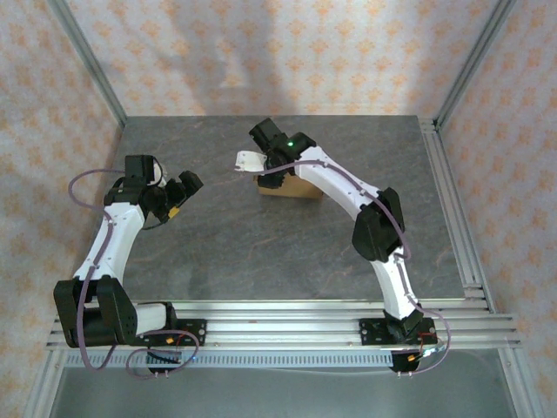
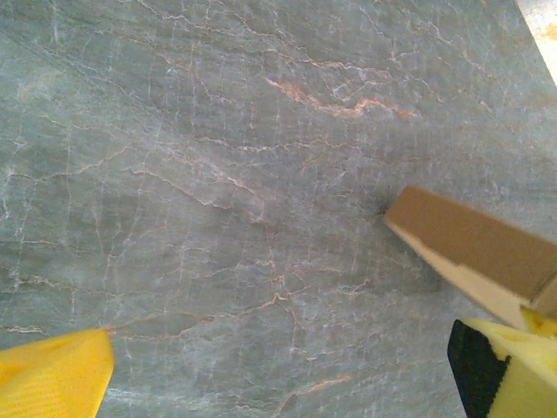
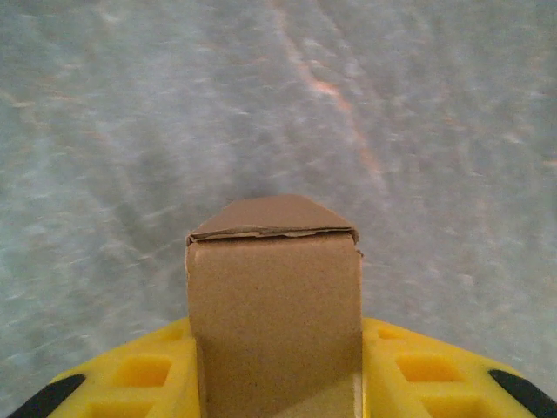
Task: Fold the paper box
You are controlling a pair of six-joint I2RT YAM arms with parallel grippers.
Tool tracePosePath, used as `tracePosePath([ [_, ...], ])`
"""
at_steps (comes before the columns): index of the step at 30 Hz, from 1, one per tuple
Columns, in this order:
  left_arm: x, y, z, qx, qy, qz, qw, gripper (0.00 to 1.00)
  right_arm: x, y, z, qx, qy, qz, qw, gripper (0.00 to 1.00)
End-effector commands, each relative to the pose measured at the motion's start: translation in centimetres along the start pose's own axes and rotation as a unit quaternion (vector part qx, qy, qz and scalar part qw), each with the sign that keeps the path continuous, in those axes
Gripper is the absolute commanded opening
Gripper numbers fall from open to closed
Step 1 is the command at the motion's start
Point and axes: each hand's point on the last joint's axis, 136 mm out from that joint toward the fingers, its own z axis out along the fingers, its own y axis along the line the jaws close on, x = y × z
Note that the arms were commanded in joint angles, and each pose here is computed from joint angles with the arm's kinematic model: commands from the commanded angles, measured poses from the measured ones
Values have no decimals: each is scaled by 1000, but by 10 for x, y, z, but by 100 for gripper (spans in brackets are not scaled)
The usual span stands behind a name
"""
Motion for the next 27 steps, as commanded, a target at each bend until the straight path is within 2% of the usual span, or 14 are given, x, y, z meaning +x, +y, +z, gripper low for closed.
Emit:
tracePosePath([
  [1, -3, 0, 0, 6, -6, 3, 1000, 100, -24, -54, -19, 177, -35, -5, 984, 39],
  [5, -4, 1, 0, 4, -7, 3, 1000, 100, -34, -48, 0, 245, -61, -49, 966, 41],
  [12, -3, 2, 0, 0, -8, 2, 1000, 100, -16, -14, 40, 223, -47, -52, 972, 44],
  [13, -4, 3, 0, -1, -8, 2, 1000, 100, -15, -10, 39, 213, -53, -45, 975, 47],
  [14, -3, 3, 0, -2, -6, 2, 1000, 100, -16, -5, 38, 202, -61, -37, 977, 55],
  [16, -4, 2, 0, -2, -7, 2, 1000, 100, -19, -2, 30, 189, -77, -20, 979, 81],
  [17, -5, 2, 0, -1, -9, 3, 1000, 100, -21, 0, 25, 180, -85, -11, 980, 89],
  [19, -6, 2, 1, 1, -11, 3, 1000, 100, -26, 2, 12, 164, -110, 13, 980, 99],
  [24, -22, -9, 1, 18, -57, 21, 998, 100, -30, 12, -23, 77, -192, 100, 973, 100],
  [27, -39, -16, 0, 0, -125, 61, 990, 100, -18, 2, -42, 64, -235, 174, 954, 100],
])
